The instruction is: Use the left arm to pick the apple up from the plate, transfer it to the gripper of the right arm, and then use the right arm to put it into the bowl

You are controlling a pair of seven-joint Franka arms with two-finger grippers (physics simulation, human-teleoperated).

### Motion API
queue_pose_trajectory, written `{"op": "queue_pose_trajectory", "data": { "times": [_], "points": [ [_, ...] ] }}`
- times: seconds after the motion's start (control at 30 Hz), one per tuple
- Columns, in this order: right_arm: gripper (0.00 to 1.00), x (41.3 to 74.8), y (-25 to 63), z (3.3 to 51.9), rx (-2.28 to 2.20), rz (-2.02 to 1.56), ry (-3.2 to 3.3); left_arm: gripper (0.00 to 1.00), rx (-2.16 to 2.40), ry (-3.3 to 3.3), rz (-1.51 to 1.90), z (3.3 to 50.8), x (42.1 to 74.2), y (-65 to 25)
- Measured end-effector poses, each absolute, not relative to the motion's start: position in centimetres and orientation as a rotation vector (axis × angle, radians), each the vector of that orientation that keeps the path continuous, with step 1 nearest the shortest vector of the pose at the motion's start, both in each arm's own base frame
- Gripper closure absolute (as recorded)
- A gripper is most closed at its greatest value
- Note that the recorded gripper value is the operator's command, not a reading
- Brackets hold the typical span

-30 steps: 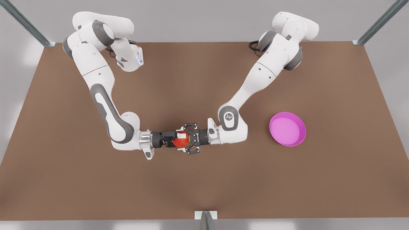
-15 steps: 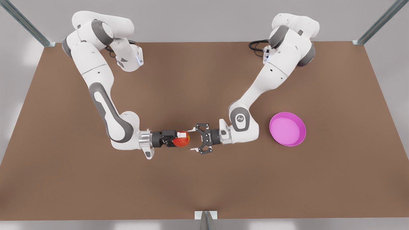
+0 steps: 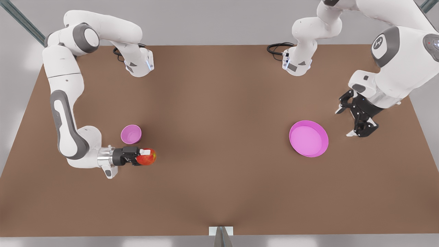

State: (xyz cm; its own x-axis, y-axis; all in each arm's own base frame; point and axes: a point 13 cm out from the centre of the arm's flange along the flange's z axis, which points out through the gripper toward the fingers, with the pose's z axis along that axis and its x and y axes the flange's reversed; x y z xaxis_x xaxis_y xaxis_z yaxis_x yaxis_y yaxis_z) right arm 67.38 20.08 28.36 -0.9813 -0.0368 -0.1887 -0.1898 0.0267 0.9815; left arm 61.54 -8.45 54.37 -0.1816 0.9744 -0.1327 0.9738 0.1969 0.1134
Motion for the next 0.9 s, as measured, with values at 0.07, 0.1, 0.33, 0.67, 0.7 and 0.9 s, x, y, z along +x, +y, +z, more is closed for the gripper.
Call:
{"op": "queue_pose_trajectory", "data": {
  "times": [0.07, 0.1, 0.33, 0.67, 0.7, 0.9],
  "points": [
    [0.27, 66.4, 16.4, 27.7, -0.273, 2.105, 2.192, 0.0, 1.73, 2.514, 0.0, 52.8, 58.0, -5.3],
    [0.27, 65.5, 14.6, 27.2, -0.295, 2.107, 2.214, 0.0, 1.652, 2.604, -0.012, 51.6, 57.3, -4.2],
    [0.27, 55.8, 8.5, 21.4, -0.484, 2.173, 2.395, 0.0, 1.208, 2.929, -0.032, 48.6, 58.8, -3.1],
    [0.27, 48.4, 4.8, 15.7, -0.774, 2.096, 2.523, 0.0, 0.766, 3.121, -0.033, 48.2, 57.9, -3.0],
    [0.27, 47.9, 4.6, 15.1, -0.794, 2.085, 2.527, 0.0, 0.732, 3.131, -0.032, 48.2, 57.8, -3.1],
    [0.26, 47.2, 3.3, 12.4, -0.886, 1.974, 2.525, 0.0, 0.56, 3.176, -0.028, 48.2, 57.6, -3.0]
  ]
}}
